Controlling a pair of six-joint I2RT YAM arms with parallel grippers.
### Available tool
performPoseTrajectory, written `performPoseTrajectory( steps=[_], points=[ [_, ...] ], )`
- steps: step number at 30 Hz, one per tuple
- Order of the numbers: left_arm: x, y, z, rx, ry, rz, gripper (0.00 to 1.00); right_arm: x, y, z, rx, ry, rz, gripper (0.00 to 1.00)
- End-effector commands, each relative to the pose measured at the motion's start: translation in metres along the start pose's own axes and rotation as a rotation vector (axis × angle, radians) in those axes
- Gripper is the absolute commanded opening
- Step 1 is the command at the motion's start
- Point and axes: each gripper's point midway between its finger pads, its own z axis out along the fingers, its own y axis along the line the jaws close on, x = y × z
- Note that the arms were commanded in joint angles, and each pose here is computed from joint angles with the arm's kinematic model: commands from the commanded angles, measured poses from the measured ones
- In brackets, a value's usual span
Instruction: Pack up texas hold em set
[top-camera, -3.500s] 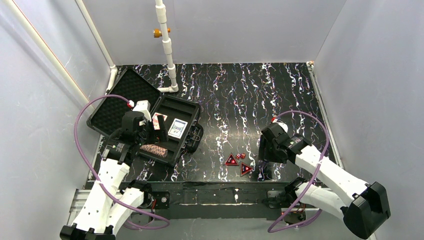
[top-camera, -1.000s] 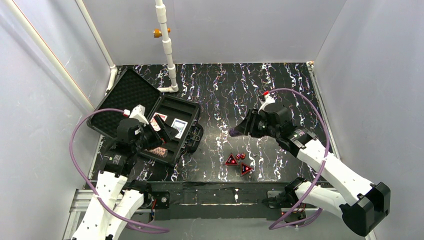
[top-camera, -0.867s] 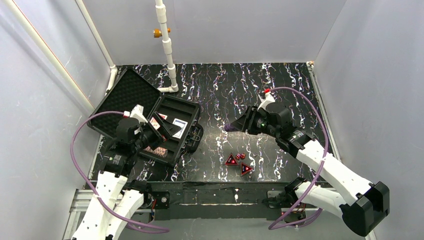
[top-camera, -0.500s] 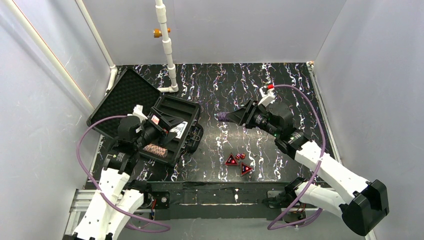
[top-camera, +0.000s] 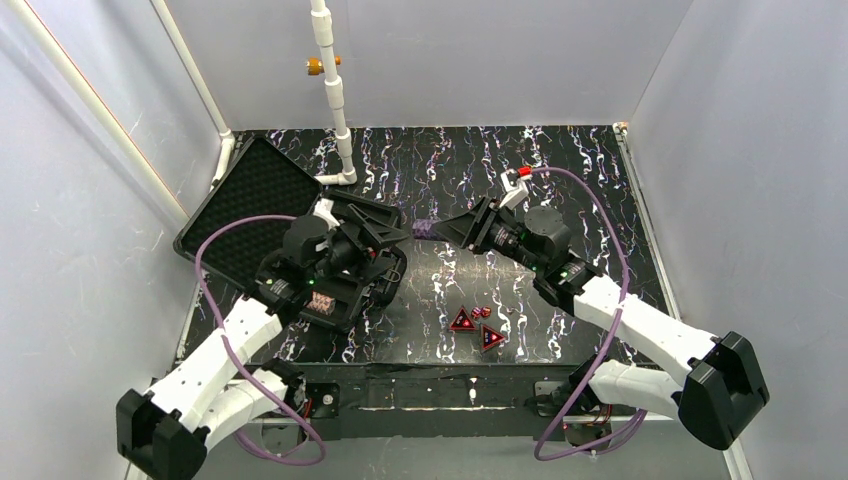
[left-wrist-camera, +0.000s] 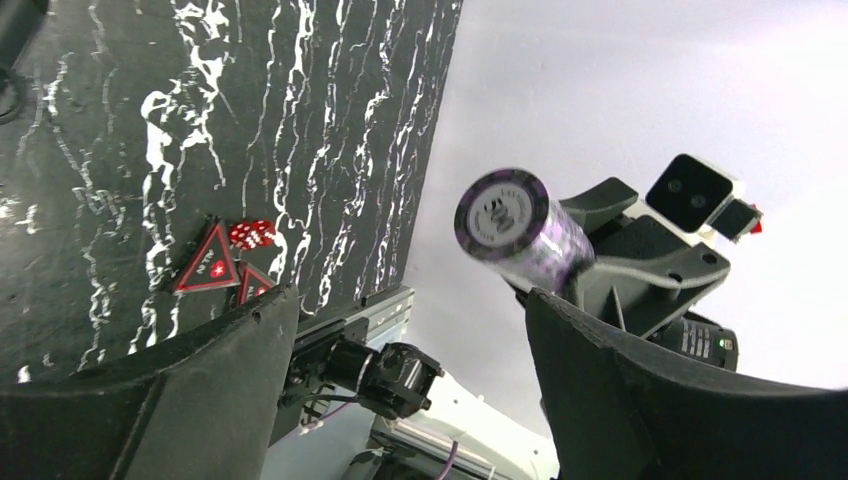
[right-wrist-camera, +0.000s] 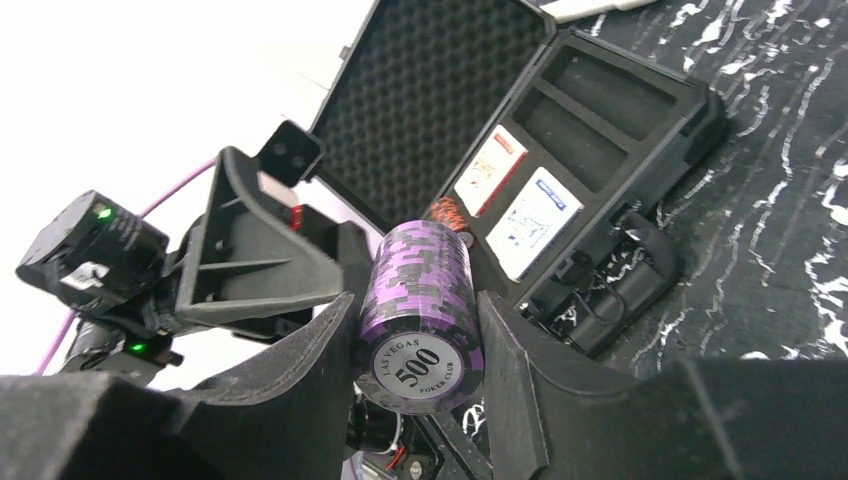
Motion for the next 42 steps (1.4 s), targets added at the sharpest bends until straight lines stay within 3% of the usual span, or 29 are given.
performPoseTrajectory(
  steps=[1, 11, 42],
  points=[
    [-0.005, -0.036, 0.010, 0.098, -0.038, -0.013, 0.81, -0.027, 0.055, -0.007, -0.206, -0.119, -0.027, 0.01],
    [-0.012, -0.057, 0.012, 0.145, -0.108, -0.010, 0.78, -0.025, 0.062, -0.009, -0.243, -0.124, -0.034, 0.01],
    [0.006, -0.075, 0.016, 0.168, -0.087, -0.004, 0.67, -0.018, 0.085, -0.013, -0.343, -0.116, -0.031, 0.01]
  ],
)
